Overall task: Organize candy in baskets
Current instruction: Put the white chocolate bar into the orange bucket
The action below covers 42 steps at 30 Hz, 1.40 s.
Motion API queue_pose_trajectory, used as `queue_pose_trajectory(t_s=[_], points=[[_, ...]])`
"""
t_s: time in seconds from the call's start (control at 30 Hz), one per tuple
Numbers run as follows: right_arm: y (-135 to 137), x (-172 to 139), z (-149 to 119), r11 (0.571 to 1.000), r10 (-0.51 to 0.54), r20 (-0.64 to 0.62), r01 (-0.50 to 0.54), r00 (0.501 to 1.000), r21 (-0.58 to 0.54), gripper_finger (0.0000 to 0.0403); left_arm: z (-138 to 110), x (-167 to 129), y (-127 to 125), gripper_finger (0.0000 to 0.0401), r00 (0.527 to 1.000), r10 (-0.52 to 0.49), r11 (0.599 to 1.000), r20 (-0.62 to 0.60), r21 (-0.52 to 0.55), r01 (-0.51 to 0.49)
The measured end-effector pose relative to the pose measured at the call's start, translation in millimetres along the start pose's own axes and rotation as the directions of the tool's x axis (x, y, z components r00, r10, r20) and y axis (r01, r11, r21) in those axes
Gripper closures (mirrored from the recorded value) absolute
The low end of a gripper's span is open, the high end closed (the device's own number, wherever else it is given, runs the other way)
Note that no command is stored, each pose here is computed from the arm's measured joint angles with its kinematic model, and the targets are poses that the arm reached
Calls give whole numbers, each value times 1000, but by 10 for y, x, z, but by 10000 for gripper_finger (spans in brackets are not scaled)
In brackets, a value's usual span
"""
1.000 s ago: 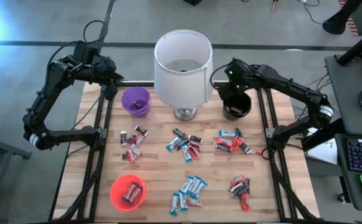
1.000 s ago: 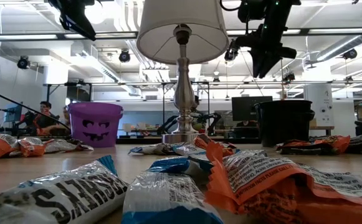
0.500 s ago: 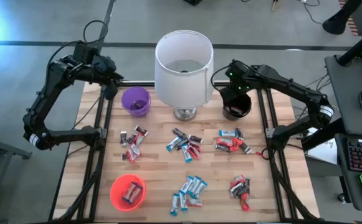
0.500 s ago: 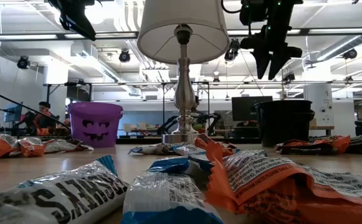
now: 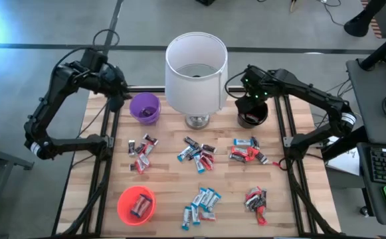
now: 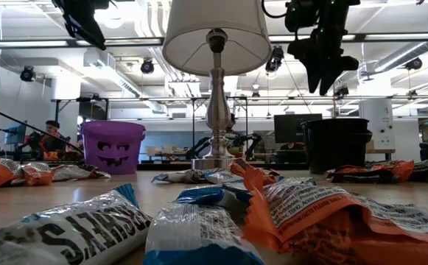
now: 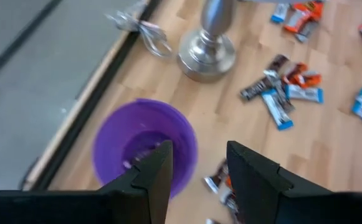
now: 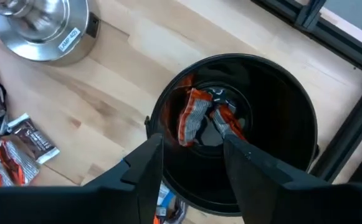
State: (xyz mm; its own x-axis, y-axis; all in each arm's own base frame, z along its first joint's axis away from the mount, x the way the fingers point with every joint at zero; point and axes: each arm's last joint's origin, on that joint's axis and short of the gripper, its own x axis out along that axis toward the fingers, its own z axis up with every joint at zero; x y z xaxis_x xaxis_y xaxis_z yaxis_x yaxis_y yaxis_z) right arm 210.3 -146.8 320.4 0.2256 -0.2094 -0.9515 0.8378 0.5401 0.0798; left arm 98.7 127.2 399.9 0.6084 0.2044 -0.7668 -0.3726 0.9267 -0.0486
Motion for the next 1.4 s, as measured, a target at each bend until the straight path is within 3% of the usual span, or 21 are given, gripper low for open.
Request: queue_pose_trajectory(t_s=[0.47,0.8,1.03,1.23,1.4], points=[[-4,-616,49,1000,22,62,-22,998,-6,220,38,80,-485,267,976,-202,975,-86,81,209],[-84,-831,-71,999,-40,61,40,997,-4,220,172,164,-1047,267,915,-394,898,-83,178,402],[-104,-861,-114,999,-48,41,48,998,6,220,274,312,-1303,267,928,-364,912,-82,171,373],[-104,-861,-116,999,-49,39,49,998,-3,220,406,632,-1423,267,966,-237,971,-105,-2,238],[-113,-861,-136,997,-58,19,59,998,-55,220,458,929,-1559,267,958,-221,974,-182,-91,208]])
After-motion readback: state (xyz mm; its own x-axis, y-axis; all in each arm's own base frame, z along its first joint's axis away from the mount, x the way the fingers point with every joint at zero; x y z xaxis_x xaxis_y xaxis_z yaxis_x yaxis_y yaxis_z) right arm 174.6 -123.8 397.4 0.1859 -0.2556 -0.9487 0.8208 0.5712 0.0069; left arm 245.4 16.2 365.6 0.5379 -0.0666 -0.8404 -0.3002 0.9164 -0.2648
